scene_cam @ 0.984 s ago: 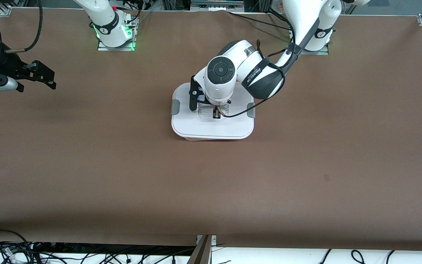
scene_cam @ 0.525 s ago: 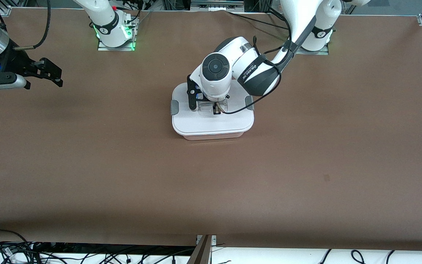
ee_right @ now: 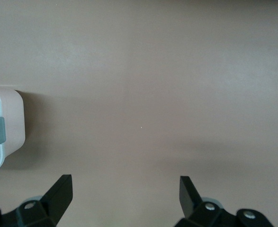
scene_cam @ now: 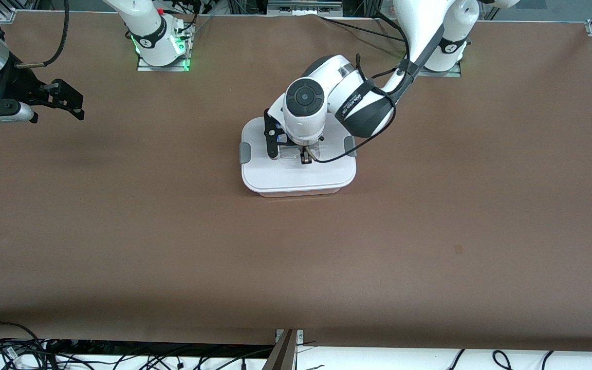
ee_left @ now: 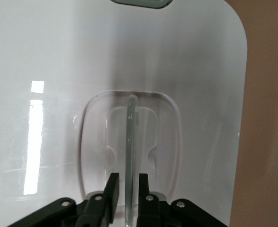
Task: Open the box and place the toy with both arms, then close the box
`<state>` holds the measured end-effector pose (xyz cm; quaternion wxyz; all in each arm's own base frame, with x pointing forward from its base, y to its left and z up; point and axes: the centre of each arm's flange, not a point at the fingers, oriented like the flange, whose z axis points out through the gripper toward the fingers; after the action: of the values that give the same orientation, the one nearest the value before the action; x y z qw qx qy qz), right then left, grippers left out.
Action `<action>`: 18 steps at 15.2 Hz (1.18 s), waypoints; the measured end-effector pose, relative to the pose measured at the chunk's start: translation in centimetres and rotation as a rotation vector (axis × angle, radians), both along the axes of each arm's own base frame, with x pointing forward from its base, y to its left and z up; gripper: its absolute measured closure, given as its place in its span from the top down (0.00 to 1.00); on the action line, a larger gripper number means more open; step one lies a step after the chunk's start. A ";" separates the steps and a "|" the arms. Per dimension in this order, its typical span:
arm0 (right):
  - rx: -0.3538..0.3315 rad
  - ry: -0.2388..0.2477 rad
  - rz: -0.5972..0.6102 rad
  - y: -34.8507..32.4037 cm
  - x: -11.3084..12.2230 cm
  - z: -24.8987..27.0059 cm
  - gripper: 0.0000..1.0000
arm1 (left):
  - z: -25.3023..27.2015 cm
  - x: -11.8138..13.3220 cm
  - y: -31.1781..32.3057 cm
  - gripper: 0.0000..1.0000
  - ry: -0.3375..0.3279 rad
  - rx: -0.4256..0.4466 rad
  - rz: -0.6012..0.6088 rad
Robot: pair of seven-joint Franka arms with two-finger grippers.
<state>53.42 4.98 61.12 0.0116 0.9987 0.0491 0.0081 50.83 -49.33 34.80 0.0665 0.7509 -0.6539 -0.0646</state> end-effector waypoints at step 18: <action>-0.001 0.002 0.018 0.1 0.0 0.0 1.00 | 25.0 8.9 41.9 1.00 -0.060 0.203 0.859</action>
<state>53.39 5.11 61.13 0.0117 0.9982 0.0583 0.0072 59.71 -7.46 59.78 -0.0059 0.9589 -0.2742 -0.0731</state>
